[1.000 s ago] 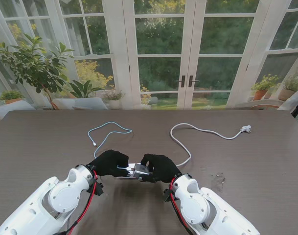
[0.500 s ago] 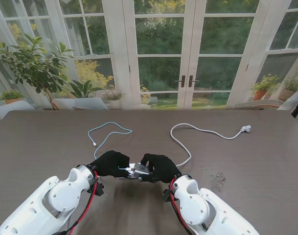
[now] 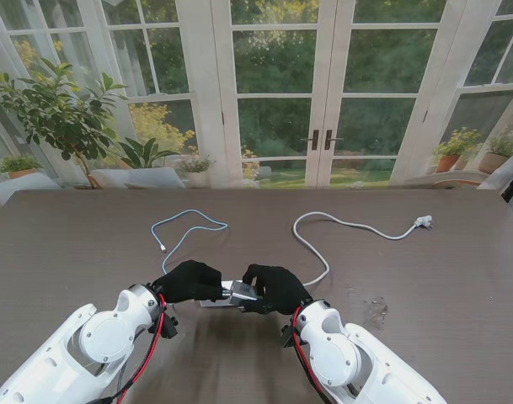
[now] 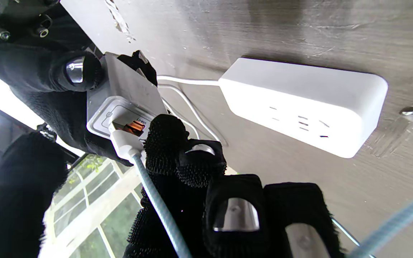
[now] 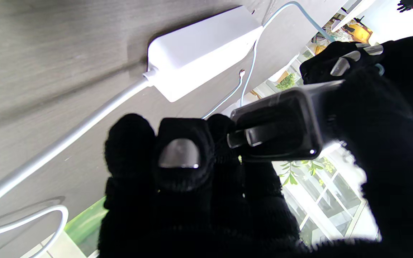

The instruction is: Set up the charging station

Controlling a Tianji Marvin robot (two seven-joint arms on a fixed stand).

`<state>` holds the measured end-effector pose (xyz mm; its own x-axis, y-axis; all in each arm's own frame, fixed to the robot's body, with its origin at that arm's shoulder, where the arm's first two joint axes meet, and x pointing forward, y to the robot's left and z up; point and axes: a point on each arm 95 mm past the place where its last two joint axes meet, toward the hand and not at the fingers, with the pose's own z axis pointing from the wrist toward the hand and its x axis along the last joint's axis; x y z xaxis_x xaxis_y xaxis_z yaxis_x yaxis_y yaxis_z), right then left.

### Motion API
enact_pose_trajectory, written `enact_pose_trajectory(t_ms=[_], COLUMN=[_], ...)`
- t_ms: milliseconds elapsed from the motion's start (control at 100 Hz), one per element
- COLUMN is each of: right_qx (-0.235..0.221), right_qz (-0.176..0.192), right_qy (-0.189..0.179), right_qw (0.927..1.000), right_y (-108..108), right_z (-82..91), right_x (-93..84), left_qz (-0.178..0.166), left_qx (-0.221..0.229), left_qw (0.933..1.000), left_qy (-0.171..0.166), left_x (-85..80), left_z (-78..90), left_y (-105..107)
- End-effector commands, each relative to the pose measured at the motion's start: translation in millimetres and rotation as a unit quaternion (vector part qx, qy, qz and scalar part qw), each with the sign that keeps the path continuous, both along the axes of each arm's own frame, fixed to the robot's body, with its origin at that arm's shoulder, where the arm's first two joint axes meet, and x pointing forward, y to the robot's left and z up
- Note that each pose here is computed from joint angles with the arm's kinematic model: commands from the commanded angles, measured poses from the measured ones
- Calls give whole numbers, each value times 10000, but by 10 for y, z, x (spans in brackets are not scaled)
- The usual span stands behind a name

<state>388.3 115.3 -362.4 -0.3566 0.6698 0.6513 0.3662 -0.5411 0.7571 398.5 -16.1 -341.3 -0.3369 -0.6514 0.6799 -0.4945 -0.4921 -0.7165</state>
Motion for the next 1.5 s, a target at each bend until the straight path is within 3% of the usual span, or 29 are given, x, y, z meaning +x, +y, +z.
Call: enact_pose_trajectory(t_ms=[0,810,1490], right_qx=[25,-7,0], right_qz=[79,5,-19], right_qy=[33,103,145], right_qw=[10000,9999,9999], right_y=[50,34,27], right_z=[23,10,-3], right_x=[-28,-10,1], left_qz=[-62,-134,-145], left_qx=[-49,-746,-757], left_qw=[9999,9953,9940], left_qy=[129,600,771], left_x=[-16,-51,-80], left_z=[-25,-79,-89], left_y=[-1,99,111])
